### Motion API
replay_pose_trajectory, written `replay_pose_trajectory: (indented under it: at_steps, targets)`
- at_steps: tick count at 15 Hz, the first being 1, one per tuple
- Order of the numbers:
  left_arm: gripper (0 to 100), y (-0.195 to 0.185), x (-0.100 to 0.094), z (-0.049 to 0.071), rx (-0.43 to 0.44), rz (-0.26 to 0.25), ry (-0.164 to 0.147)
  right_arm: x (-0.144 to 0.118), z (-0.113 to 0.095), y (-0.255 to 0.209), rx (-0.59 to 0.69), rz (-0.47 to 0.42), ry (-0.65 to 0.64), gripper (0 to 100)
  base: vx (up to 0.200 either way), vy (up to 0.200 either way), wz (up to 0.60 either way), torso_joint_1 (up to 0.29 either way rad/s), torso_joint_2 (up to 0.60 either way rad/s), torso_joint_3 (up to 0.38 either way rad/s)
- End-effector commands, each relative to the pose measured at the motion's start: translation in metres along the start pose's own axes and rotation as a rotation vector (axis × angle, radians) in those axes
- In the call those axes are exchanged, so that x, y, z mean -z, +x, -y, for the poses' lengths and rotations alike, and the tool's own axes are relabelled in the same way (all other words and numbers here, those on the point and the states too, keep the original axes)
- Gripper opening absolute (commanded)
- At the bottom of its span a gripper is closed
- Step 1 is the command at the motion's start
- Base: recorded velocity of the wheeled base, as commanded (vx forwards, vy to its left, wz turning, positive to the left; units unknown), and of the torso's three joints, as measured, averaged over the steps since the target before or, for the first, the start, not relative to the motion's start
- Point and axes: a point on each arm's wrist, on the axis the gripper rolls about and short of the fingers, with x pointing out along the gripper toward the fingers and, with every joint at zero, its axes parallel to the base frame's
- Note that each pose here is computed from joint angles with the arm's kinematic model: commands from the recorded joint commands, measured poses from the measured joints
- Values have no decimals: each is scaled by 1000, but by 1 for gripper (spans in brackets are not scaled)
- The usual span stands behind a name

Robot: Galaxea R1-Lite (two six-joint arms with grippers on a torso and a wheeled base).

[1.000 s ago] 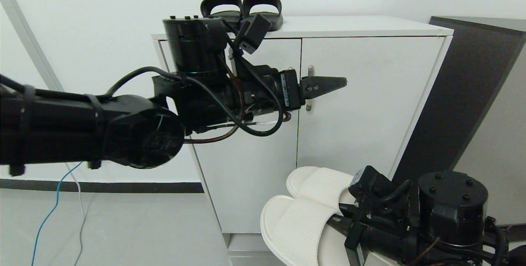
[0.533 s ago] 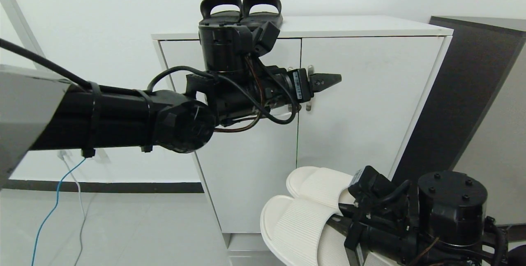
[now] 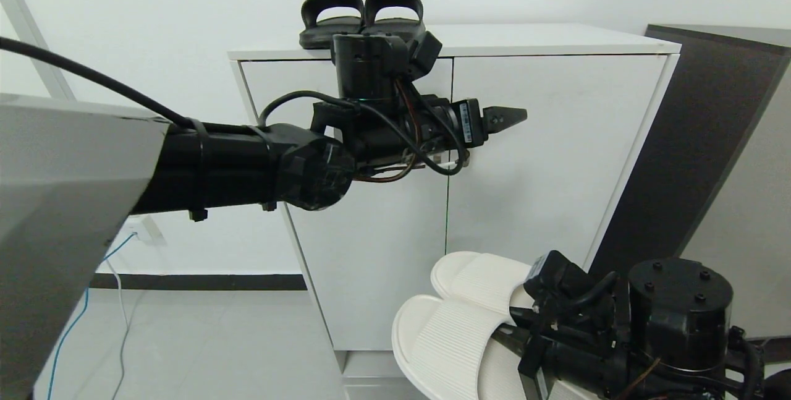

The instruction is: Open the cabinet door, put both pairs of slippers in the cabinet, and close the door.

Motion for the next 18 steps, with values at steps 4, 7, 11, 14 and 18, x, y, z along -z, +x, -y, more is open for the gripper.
replay_pose_trajectory:
  at_steps: [4,7,11,14,18]
  targets:
    - [0,7,7,-6,-14,-11,-6,4,-2,-2,-22,-12,-1,0,0,0,0,0,0,0]
    - [0,-5,6,5,-22,-18,-7,9,-5,-6,-85,-25,0,0,0,0,0,0,0,0]
    - [0,-37,14,30,8,-39,2,12,-9,-8,-125,-34,-20,0,0,0,0,0,0,0]
    - [0,-56,12,36,14,-24,8,13,-11,-8,-135,-39,-22,0,0,0,0,0,0,0]
    - [0,-82,9,44,14,-18,8,15,-15,-10,-150,-45,-26,0,0,0,0,0,0,0]
